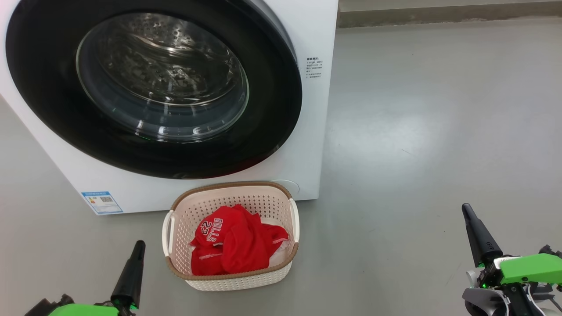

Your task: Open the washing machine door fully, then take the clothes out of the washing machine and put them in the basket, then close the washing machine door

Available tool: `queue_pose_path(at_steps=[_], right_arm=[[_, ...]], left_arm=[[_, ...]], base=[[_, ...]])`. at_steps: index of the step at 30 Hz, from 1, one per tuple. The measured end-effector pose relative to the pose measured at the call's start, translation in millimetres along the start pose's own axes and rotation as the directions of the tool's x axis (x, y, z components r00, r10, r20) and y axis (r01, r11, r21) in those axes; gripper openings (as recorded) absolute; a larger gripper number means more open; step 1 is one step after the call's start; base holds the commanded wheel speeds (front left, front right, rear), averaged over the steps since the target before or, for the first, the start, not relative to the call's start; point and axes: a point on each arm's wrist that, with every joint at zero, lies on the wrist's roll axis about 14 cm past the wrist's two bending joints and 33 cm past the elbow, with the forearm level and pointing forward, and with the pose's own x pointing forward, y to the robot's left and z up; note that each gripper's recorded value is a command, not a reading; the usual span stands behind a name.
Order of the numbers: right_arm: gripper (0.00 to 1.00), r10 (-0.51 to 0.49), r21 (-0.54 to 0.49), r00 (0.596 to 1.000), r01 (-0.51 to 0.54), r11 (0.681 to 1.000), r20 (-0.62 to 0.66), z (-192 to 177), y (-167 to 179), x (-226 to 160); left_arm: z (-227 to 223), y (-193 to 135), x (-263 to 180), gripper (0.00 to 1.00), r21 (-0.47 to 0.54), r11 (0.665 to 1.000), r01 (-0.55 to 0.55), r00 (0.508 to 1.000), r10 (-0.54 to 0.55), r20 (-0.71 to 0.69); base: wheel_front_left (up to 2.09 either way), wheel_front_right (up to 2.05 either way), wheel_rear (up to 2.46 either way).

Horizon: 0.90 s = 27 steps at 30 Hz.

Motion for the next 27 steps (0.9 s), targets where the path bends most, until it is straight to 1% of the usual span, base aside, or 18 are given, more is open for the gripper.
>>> queue_pose_path(at_steps=[27], right_arm=[[0.0, 0.0, 0.001, 1.0, 0.0, 1.0, 0.001, 0.2, -0.1, 0.0]], left_arm=[[0.1, 0.0, 0.0, 0.0, 0.0, 1.0, 0.0, 1.0, 0.0, 0.0]], base=[[0.0, 0.0, 0.0]])
